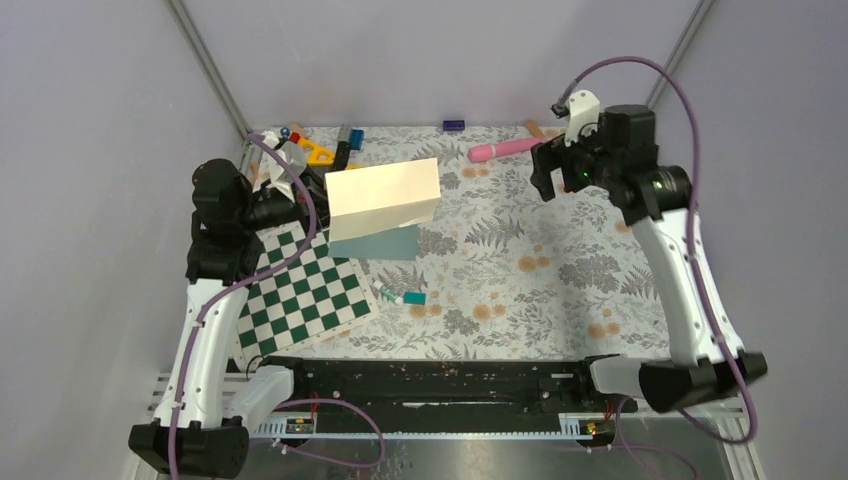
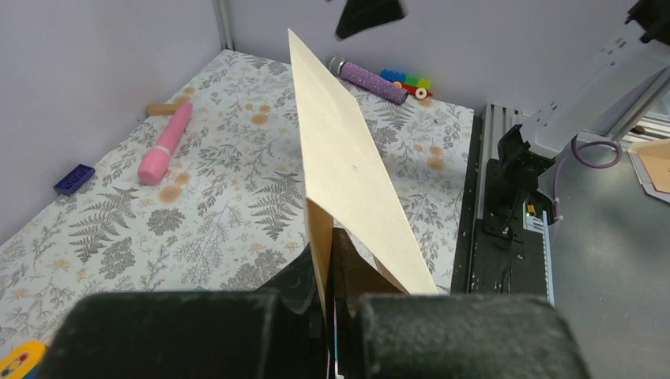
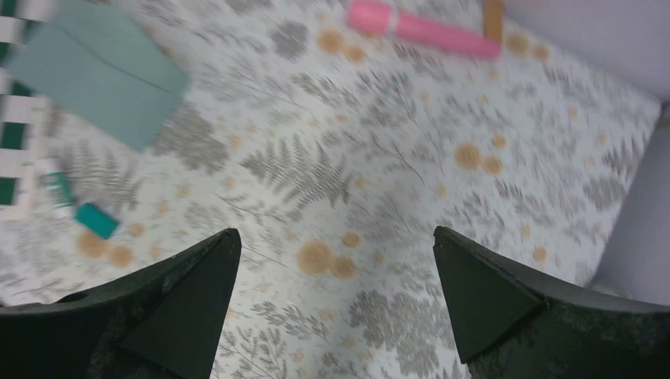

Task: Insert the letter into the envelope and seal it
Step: Fold the letter.

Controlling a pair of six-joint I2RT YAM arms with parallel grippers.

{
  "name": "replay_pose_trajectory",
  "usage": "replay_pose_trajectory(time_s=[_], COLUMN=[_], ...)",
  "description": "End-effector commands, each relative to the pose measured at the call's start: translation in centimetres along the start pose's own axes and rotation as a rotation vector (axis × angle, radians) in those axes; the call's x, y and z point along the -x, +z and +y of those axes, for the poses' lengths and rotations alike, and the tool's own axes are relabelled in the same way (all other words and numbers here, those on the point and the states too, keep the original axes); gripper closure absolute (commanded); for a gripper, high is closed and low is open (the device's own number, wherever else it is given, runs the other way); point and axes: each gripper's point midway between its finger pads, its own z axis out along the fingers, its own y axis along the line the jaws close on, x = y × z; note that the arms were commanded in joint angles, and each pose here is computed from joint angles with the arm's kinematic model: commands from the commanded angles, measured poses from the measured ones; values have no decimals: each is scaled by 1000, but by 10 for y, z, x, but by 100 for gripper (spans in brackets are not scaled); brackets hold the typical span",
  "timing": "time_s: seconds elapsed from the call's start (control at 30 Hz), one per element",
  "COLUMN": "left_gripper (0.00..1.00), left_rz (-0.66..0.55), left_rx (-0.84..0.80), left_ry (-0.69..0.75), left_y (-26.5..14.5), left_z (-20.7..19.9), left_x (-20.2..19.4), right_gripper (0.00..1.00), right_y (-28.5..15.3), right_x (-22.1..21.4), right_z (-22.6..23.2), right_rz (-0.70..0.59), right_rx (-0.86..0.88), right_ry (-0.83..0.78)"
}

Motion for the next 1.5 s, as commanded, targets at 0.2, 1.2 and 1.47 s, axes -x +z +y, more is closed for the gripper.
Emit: replay_pose_trajectory(time_s=[0.2,1.2,1.47], left_gripper=[99,99,99], left_rz=[60,273,311], left_rx=[-33,-298,-380], left_ry=[21,-14,-13], left_y=[12,44,50], left_z=[0,-47,-62], left_x=[-28,-95,-98], right_gripper=[0,0,0], right_y=[-108,-81,-67], right_x=[44,-19,-42], right_z=[116,193,220], right_rz=[-440,-345,-252], right_rx=[590,1000,1100], right_ry=[-175,-252,-279])
